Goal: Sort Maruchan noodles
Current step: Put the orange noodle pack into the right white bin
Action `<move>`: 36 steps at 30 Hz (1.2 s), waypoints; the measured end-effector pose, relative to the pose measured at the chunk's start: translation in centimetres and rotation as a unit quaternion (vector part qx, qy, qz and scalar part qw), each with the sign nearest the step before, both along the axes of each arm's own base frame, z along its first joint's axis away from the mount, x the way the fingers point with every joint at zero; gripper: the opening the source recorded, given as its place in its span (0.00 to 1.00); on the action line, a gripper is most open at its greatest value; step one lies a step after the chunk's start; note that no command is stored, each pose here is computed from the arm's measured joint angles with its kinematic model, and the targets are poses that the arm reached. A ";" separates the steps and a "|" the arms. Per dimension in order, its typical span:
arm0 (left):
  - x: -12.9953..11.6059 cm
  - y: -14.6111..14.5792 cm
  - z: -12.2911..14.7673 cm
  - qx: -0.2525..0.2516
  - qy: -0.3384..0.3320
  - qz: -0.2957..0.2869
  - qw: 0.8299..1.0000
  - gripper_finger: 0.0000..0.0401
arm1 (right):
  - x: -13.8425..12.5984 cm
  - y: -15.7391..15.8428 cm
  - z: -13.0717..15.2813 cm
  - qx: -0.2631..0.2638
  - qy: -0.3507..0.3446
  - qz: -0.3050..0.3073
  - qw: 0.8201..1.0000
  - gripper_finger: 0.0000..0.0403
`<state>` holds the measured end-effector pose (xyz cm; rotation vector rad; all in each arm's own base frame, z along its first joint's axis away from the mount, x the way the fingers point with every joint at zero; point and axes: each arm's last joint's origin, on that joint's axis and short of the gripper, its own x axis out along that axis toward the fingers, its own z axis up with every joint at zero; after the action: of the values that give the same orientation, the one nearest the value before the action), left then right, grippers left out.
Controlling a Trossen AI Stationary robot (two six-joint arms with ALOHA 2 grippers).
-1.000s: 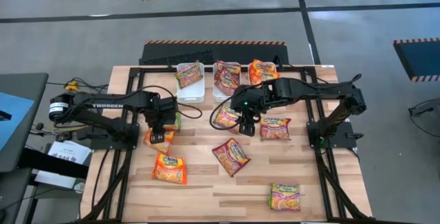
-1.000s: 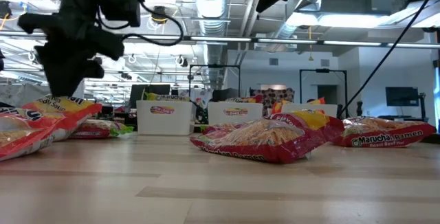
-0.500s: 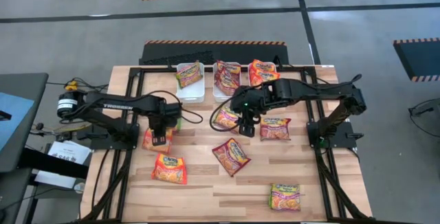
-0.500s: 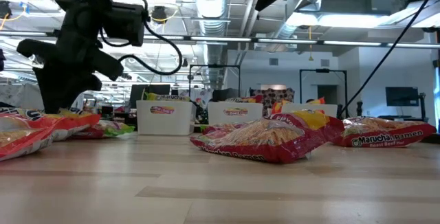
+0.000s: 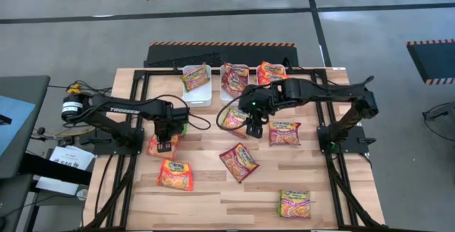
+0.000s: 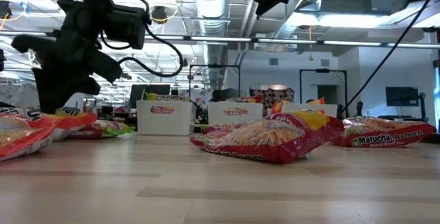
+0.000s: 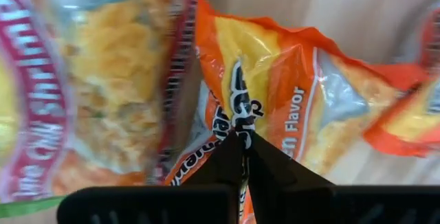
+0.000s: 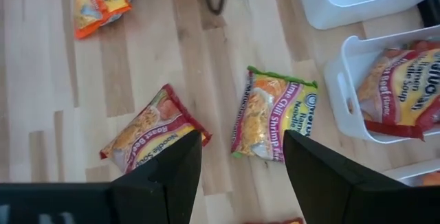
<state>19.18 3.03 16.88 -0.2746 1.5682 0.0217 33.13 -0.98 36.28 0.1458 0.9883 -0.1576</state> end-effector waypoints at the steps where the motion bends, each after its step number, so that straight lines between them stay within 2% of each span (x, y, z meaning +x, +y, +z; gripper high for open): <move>1: 0.0 -0.1 0.1 -0.007 -0.004 0.001 1.000 0.00 | 0.0 -0.3 0.0 -0.003 -0.001 0.000 1.000 0.57; 4: 0.0 -0.4 1.0 -0.014 -0.013 0.009 1.000 0.00 | 0.0 -1.1 0.2 -0.014 -0.005 0.003 1.000 0.57; 12: 0.8 -0.7 4.1 -0.006 -0.096 0.018 0.995 0.00 | -0.2 -3.3 1.4 -0.054 -0.020 0.024 0.998 0.57; 16: 0.9 -0.7 4.4 -0.006 -0.102 0.021 0.995 0.00 | -1.0 -4.5 1.3 -0.046 0.004 -0.001 0.999 0.57; 20: 0.9 -0.7 4.4 0.001 -0.101 0.022 0.995 0.00 | -1.4 -4.9 -0.1 -0.025 0.042 -0.027 0.998 0.57; 25: 0.7 -0.4 5.7 0.043 -0.078 0.017 0.996 0.00 | -1.3 -3.4 -2.4 -0.006 0.080 -0.031 0.996 0.57; 30: 0.2 -0.5 7.5 0.042 -0.054 0.028 0.997 0.00 | -1.1 -1.1 -3.9 0.012 0.092 -0.032 0.995 0.57; 36: -0.6 -0.7 8.0 0.037 -0.037 0.063 0.997 0.00 | -0.6 1.8 -4.0 0.009 0.072 0.001 0.997 0.57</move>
<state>18.57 2.29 24.85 -0.3122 1.4714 0.1661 32.50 0.78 32.32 0.1510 1.1333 -0.1599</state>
